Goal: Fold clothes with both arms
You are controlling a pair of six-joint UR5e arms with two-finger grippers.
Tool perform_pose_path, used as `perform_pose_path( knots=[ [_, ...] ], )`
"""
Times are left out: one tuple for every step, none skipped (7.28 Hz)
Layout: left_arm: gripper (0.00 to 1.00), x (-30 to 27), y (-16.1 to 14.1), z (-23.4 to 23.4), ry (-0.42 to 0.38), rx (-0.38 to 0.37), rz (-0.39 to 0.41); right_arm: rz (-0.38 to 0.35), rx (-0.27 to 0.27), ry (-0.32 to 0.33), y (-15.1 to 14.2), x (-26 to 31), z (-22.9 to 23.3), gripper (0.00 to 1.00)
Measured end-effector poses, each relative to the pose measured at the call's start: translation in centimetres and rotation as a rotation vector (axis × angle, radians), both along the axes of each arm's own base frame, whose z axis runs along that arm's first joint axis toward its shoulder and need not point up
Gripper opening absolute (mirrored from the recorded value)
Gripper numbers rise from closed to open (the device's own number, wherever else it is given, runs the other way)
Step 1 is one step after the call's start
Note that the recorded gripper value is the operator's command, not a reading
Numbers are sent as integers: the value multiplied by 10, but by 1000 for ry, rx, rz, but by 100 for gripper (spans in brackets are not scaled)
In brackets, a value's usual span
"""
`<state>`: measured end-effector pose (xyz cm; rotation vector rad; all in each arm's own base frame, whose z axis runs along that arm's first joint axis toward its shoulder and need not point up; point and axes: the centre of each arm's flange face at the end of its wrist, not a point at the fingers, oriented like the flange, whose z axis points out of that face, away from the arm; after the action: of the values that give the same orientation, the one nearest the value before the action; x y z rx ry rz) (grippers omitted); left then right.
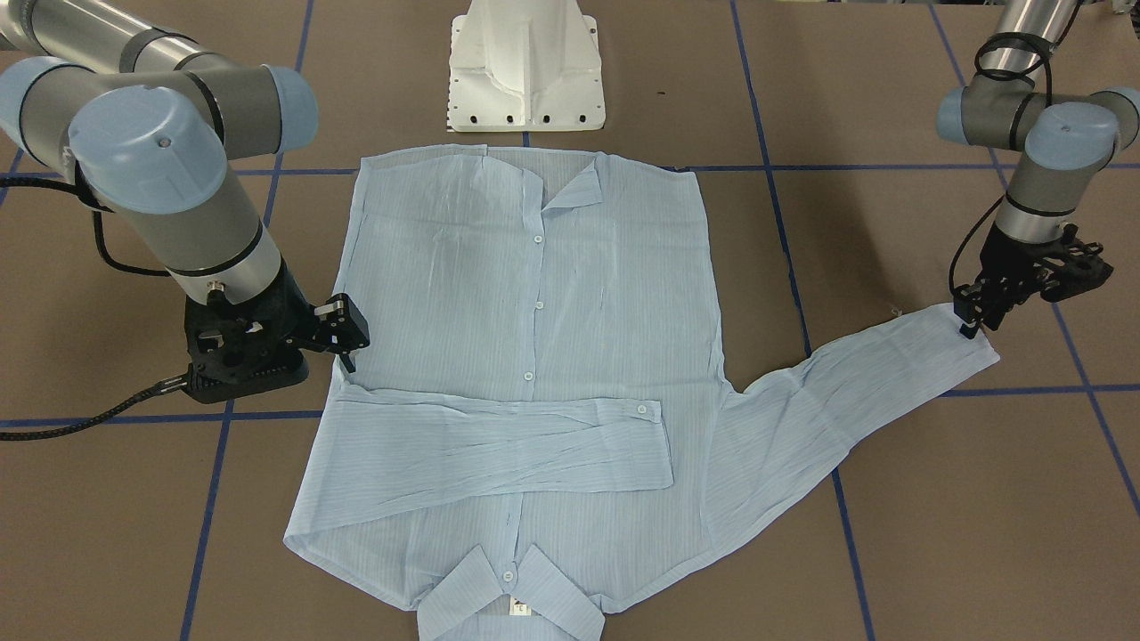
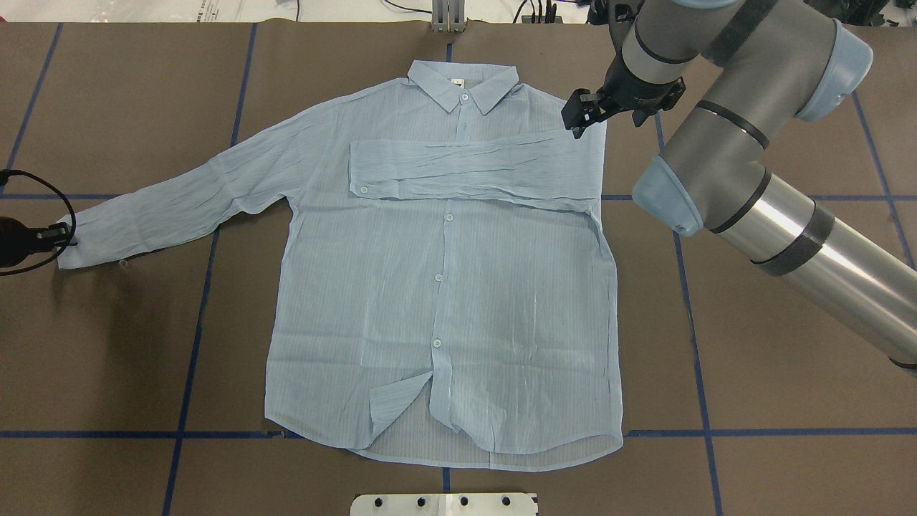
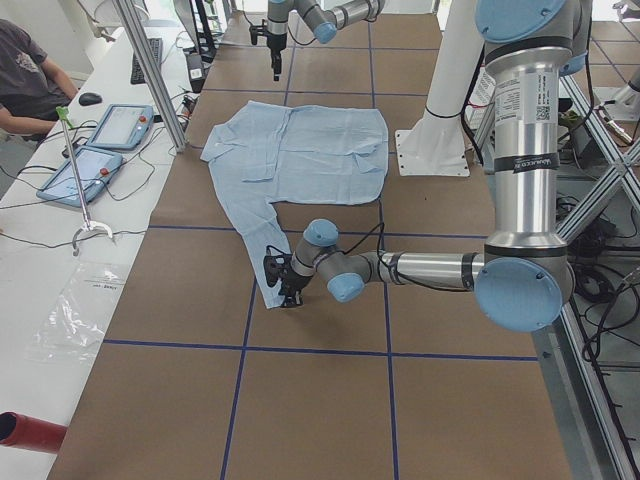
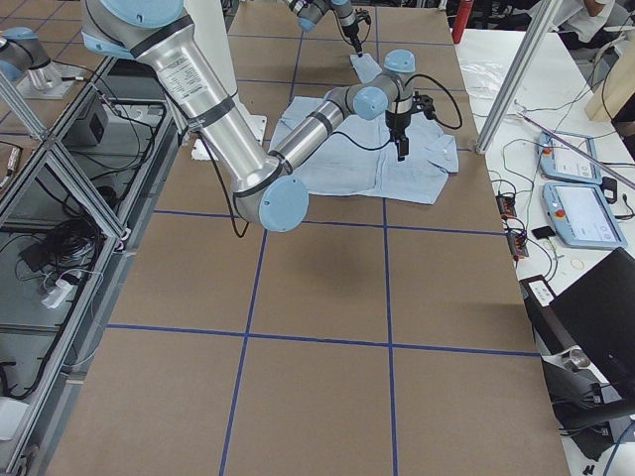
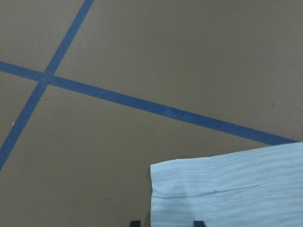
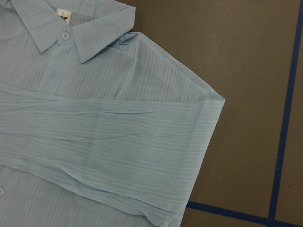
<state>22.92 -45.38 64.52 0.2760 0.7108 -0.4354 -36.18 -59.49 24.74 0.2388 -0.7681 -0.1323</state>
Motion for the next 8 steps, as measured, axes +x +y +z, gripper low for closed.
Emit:
perform_pose_path(
  knots=[
    [42, 0, 0, 0, 0, 0, 0, 0, -1, 0, 0, 0, 0, 100],
    [42, 0, 0, 0, 0, 0, 0, 1, -1, 0, 0, 0, 0, 100],
    [42, 0, 0, 0, 0, 0, 0, 0, 0, -1, 0, 0, 0, 100],
    [42, 0, 0, 0, 0, 0, 0, 1, 1, -1, 0, 0, -1, 100],
    [40, 0, 0, 0, 0, 0, 0, 1, 1, -1, 0, 1, -1, 100],
    [38, 0, 0, 0, 1, 0, -1, 2, 0, -1, 0, 1, -1, 100],
    [38, 0, 0, 0, 1, -1, -1, 2, 0, -1, 0, 1, 0, 100],
    [38, 0, 0, 0, 1, -1, -1, 2, 0, -1, 0, 1, 0, 100]
  ],
)
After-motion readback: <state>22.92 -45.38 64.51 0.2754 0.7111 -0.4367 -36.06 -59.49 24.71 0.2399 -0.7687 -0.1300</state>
